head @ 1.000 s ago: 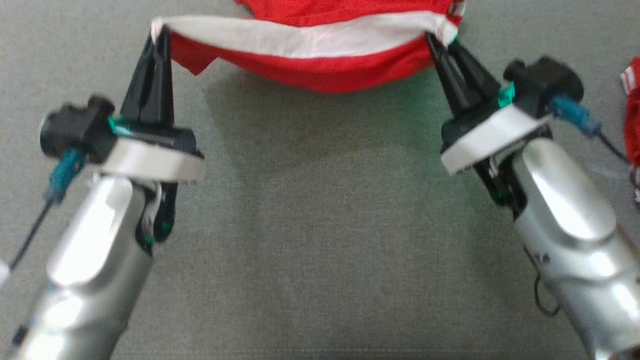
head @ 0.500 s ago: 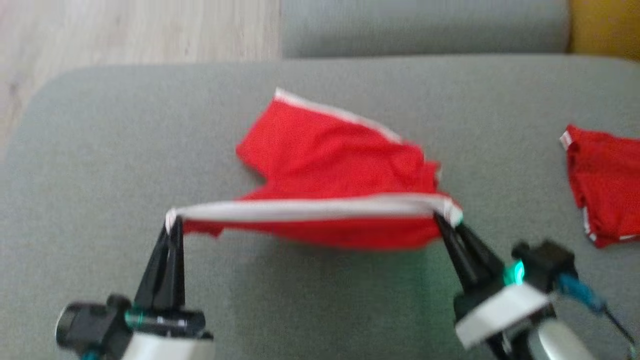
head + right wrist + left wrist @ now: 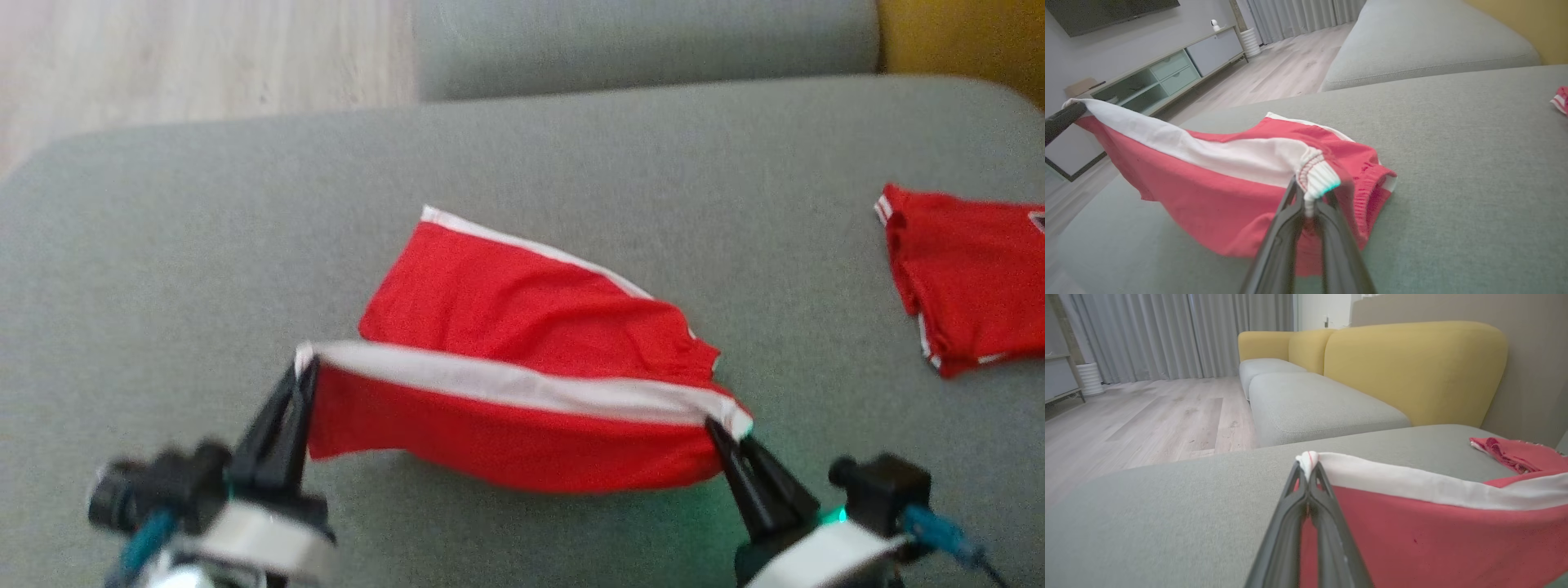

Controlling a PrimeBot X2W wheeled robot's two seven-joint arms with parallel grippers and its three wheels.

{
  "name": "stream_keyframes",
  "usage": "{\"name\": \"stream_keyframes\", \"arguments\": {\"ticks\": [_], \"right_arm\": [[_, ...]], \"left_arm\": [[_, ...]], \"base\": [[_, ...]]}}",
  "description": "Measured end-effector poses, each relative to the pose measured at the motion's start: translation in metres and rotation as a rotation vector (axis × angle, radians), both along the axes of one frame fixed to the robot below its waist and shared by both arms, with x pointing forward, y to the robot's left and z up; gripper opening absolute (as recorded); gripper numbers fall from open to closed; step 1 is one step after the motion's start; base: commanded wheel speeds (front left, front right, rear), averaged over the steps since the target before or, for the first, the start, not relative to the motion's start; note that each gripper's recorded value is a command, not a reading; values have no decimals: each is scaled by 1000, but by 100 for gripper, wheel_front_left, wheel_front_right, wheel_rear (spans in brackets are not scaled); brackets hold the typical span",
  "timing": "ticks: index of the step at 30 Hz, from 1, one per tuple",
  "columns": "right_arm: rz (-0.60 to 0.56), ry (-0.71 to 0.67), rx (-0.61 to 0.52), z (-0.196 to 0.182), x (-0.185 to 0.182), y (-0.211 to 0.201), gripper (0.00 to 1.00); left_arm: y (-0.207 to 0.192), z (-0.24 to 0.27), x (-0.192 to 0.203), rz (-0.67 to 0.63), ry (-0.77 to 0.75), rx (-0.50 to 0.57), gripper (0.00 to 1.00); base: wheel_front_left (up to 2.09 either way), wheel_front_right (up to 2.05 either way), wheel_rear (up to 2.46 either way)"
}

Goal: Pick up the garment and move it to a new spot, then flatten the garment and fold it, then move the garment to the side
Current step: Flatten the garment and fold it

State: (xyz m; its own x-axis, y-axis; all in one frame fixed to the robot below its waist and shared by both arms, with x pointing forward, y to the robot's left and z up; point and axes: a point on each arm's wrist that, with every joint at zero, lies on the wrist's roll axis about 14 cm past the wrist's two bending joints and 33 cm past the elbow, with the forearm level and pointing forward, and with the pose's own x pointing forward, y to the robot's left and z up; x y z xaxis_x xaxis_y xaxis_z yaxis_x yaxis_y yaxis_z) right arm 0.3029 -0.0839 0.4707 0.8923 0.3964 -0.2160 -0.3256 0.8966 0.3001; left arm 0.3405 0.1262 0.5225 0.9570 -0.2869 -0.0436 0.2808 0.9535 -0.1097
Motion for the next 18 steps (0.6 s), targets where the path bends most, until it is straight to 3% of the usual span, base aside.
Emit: {"name": "stream_keyframes", "arguments": {"ticks": [11,18], "right_arm": [[-79,73,-54,-37,84,-18,0],[-103,137,-62,-67,106,-27,0]], "left_arm": [[-21,-51,141,-188,141,180,0],[-43,-106,186,-252,285,215,0]], "base": [[0,0,0],[0,0,0]]}}
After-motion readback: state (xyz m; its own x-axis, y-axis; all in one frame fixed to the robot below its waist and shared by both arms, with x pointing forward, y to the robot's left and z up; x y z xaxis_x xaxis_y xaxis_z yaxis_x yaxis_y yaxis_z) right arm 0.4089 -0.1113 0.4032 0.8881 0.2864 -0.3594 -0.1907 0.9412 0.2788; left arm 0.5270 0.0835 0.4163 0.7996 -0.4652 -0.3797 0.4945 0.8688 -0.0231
